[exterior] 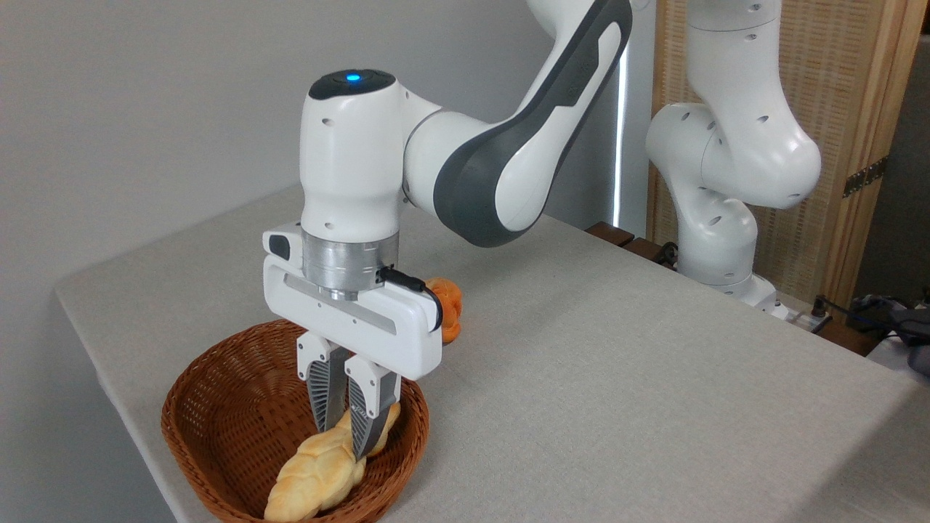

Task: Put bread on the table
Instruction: 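Close the gripper on the middle of the bread roll, then lift the bread roll out of the basket and carry it sideways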

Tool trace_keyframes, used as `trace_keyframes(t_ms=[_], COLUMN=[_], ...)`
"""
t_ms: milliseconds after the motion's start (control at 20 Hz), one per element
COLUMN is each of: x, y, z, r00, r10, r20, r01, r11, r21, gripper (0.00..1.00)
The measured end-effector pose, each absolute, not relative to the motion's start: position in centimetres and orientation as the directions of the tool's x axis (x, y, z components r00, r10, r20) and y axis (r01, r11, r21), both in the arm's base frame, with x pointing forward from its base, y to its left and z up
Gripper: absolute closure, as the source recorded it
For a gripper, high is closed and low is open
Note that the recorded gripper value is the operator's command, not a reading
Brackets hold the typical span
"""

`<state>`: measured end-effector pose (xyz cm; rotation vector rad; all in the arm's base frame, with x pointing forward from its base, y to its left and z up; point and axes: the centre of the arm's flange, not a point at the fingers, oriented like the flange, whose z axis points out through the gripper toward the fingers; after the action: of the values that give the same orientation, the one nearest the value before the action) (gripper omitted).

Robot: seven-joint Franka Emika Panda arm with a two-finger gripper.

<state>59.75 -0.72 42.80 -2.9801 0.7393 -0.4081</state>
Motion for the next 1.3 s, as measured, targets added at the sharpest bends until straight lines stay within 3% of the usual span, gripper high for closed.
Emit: trace_keyframes(t_ms=[750,1000,1300], x=[58.6,56.3,51.8], y=[-1.3,-1.5,-1.5], z=[48.1,50.3,52.3], r00=[0.828,0.845,0.805], r10=[-0.463,-0.475,-0.587], r20=[0.317,0.247,0.080], r01=[-0.447,-0.468,-0.589], r11=[-0.885,-0.879,-0.808], r21=[-0.129,-0.088,-0.002], gripper=[0.66,0.63,0.59])
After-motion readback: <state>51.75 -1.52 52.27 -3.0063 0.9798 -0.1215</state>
